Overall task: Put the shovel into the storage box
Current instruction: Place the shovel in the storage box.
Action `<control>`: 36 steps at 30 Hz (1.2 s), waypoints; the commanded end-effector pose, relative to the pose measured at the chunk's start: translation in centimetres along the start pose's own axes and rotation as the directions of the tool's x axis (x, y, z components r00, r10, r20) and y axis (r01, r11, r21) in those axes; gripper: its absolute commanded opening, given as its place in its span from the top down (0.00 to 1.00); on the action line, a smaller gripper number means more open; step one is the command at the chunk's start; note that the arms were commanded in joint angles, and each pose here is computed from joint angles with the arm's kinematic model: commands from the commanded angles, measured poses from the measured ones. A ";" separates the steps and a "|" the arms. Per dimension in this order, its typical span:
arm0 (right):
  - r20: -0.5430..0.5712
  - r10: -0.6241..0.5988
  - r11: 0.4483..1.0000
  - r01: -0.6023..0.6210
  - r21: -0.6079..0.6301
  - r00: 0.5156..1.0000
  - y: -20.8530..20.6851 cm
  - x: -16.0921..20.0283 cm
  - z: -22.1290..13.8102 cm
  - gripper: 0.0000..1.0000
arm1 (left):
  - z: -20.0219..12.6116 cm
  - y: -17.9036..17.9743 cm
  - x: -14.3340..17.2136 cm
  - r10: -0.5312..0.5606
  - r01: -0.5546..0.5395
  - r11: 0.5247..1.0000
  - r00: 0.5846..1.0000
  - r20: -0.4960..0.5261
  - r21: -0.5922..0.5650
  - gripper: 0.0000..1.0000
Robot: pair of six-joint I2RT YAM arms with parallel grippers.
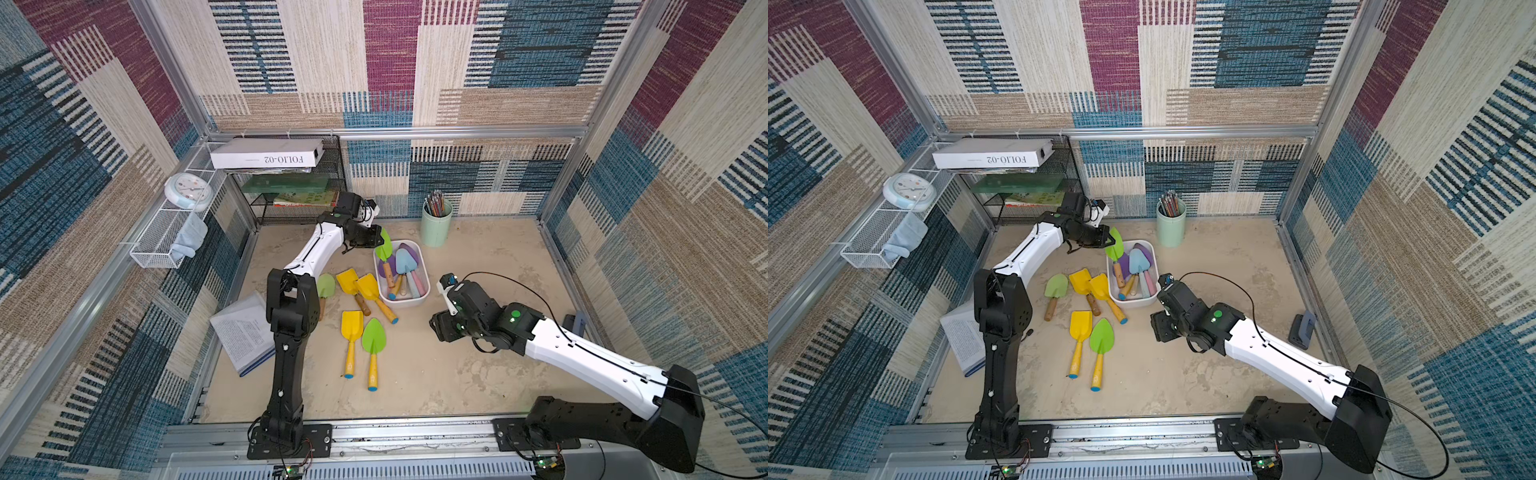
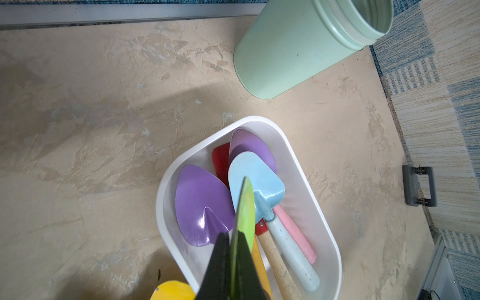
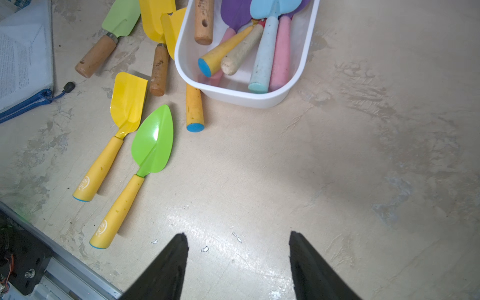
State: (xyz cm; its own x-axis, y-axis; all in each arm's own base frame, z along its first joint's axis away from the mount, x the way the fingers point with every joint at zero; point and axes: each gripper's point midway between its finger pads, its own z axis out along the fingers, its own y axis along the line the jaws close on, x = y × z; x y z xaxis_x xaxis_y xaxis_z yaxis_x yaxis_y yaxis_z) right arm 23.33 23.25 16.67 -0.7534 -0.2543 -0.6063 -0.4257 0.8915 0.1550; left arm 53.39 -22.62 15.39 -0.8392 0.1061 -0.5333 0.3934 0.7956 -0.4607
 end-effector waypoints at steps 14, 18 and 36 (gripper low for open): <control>-0.007 -0.008 1.000 0.008 -0.018 1.000 0.3 0.0 0.7 0.34 | 2.9 -0.8 2.7 -0.077 0.091 0.987 0.992 -0.104 0.134 1.00; -0.011 -0.008 1.000 0.008 -0.016 1.000 0.2 0.2 0.7 0.34 | 3.8 -0.6 3.7 -0.086 0.103 0.987 0.987 -0.133 0.126 1.00; -0.007 -0.001 1.000 0.001 -0.020 1.000 0.0 0.6 0.6 0.34 | 6.7 0.3 5.8 -0.124 0.143 0.986 0.974 -0.191 0.088 0.77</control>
State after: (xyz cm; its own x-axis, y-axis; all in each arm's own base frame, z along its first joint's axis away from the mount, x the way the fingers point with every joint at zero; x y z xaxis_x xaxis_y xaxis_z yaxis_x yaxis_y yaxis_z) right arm 23.11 23.28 15.62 -0.7621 -0.2625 -0.5919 -0.4349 0.8848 0.1675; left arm 51.16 -26.03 7.77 -0.9373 0.1136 -0.3295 0.3029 0.7333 -0.6088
